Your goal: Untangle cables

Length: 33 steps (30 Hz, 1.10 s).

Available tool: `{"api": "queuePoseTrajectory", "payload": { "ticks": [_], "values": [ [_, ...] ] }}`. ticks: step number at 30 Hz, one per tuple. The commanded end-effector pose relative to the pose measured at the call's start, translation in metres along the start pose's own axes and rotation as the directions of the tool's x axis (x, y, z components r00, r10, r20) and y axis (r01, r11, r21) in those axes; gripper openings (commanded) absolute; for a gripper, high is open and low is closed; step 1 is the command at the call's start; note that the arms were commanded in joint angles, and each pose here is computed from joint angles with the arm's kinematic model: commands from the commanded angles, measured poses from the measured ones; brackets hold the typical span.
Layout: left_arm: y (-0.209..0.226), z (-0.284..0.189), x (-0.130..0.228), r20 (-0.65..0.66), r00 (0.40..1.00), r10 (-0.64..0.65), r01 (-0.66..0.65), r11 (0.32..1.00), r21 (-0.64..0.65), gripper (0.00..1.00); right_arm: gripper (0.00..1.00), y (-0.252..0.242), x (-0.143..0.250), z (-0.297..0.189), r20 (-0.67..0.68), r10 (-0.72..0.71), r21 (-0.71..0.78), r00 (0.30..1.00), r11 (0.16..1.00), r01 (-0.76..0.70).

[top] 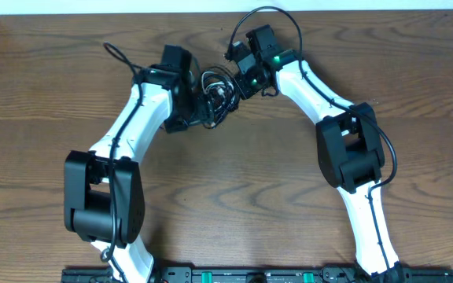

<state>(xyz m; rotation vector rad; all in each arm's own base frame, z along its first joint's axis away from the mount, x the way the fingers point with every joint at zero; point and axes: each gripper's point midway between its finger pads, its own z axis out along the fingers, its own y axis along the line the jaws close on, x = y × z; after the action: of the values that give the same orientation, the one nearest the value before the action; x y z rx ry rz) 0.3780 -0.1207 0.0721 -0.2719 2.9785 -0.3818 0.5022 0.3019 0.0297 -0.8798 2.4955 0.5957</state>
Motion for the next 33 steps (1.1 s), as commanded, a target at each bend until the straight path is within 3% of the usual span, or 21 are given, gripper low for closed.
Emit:
{"api": "queuePoseTrajectory", "payload": {
  "ticks": [1, 4, 6, 10, 15, 22, 29, 32, 33],
  "values": [
    [-0.013, -0.025, -0.016, 0.067, 0.993, 0.101, -0.097, 0.993, -0.073, 0.80, 0.08, -0.002, -0.031, -0.029, 0.074, 0.068, -0.105, 0.995, 0.993, -0.060],
    [-0.027, -0.042, -0.027, 0.112, 0.969, 0.222, -0.211, 0.972, -0.103, 0.80, 0.16, -0.008, -0.039, -0.063, 0.070, 0.134, -0.179, 0.988, 0.976, -0.120],
    [-0.029, -0.039, -0.032, 0.125, 0.965, 0.229, -0.217, 0.971, -0.100, 0.80, 0.23, -0.010, -0.033, -0.076, 0.036, 0.190, -0.216, 0.981, 0.960, -0.178],
    [-0.028, -0.024, -0.009, 0.002, 0.954, 0.301, -0.300, 0.952, -0.065, 0.80, 0.32, -0.013, -0.002, -0.082, -0.106, 0.331, -0.204, 0.938, 0.916, -0.346],
    [-0.012, -0.015, -0.021, 0.005, 0.933, 0.361, -0.354, 0.919, -0.173, 0.80, 0.36, -0.012, 0.004, -0.083, -0.129, 0.327, -0.202, 0.936, 0.915, -0.348],
    [-0.007, 0.025, -0.040, 0.021, 0.930, 0.368, -0.357, 0.912, -0.202, 0.79, 0.41, -0.004, 0.012, -0.082, -0.171, 0.338, -0.202, 0.926, 0.907, -0.369],
    [0.011, 0.047, -0.064, 0.086, 0.952, 0.292, -0.256, 0.921, -0.292, 0.53, 0.42, -0.004, 0.012, -0.082, -0.175, 0.354, -0.198, 0.919, 0.901, -0.385],
    [0.019, 0.050, -0.072, 0.114, 0.964, 0.241, -0.200, 0.936, -0.289, 0.39, 0.42, -0.006, 0.013, -0.081, -0.180, 0.379, -0.178, 0.908, 0.895, -0.409],
    [0.025, 0.051, -0.076, 0.130, 0.973, 0.192, -0.149, 0.947, -0.284, 0.30, 0.42, -0.007, 0.014, -0.081, -0.183, 0.384, -0.168, 0.905, 0.895, -0.413]
  ]
}}
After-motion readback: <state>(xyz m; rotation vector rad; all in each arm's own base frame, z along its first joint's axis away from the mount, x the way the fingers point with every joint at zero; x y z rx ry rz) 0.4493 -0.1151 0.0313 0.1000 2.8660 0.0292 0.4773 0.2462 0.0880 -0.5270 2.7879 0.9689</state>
